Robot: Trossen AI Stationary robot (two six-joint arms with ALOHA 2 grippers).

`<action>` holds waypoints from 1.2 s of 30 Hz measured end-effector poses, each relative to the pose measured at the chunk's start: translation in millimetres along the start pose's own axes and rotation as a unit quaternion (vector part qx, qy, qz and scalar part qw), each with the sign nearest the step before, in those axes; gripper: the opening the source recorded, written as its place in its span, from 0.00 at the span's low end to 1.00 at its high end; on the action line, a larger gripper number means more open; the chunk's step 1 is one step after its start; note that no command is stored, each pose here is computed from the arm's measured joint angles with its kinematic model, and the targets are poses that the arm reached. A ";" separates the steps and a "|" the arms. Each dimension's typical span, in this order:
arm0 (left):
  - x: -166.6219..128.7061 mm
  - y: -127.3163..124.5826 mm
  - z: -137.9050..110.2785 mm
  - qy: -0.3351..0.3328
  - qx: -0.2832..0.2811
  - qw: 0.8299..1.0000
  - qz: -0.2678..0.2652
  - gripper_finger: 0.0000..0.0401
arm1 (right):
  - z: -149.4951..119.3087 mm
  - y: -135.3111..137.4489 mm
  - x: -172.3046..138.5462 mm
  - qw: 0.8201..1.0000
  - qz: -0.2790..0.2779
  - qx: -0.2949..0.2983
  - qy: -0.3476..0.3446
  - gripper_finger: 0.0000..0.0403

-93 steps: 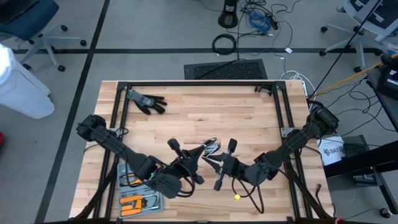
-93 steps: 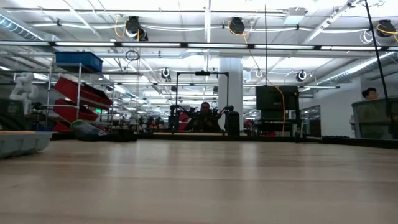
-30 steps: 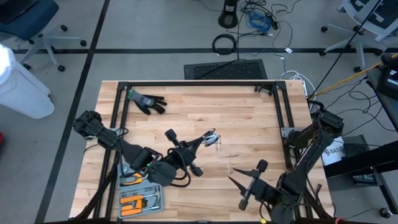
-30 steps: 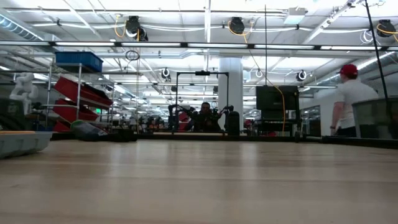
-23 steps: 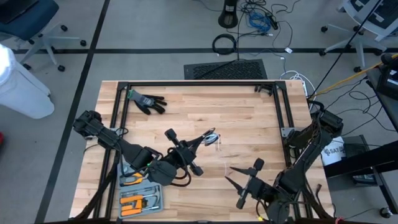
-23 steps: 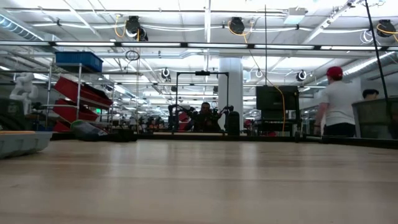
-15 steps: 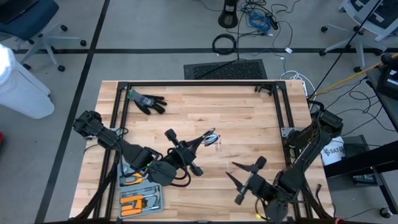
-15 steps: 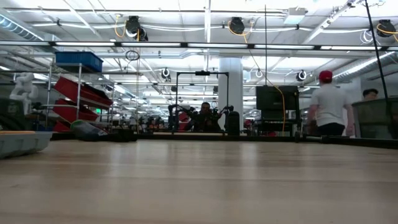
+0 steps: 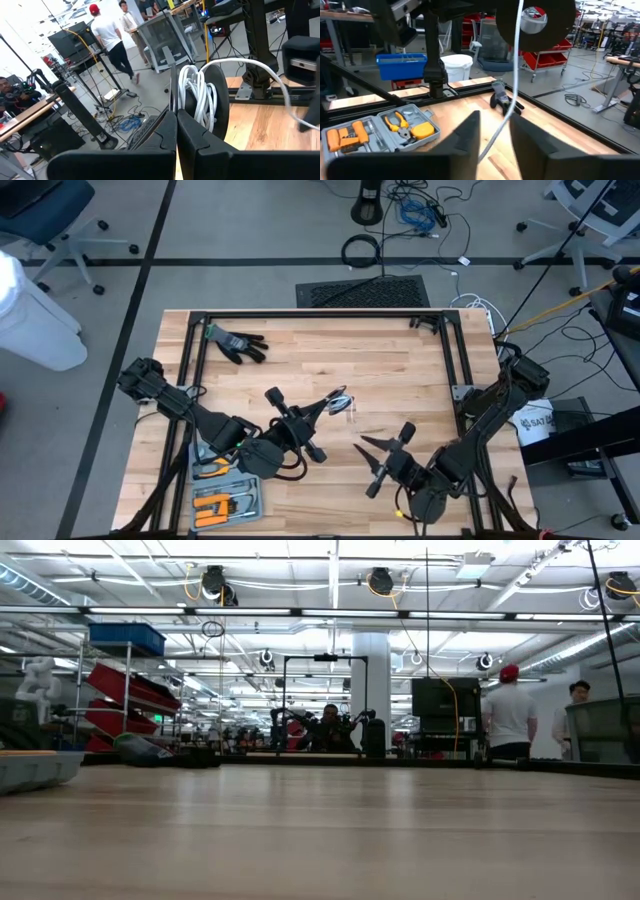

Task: Coil cords
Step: Coil the white cable wire into the spool

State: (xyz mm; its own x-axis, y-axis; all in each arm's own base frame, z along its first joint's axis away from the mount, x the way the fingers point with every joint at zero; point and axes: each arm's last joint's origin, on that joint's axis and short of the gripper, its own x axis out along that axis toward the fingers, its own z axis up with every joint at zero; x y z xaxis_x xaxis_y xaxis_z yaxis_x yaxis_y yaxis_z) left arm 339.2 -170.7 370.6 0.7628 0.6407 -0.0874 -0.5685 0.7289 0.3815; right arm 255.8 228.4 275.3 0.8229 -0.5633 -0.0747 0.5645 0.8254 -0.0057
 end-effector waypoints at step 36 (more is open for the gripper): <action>13.9 -10.0 -7.1 0.004 -0.002 1.000 0.002 0.00 | 52.7 -1.3 28.1 0.996 0.018 -0.049 -0.076 0.00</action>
State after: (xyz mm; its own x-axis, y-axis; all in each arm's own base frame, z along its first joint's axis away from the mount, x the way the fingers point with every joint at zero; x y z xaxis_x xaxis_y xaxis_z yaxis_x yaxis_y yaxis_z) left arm 353.3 -167.4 359.1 0.7576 0.6459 -0.0939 -0.5732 0.7272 0.3777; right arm 281.6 209.5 325.8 0.8470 -0.5263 0.0750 0.5315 0.8406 -0.1042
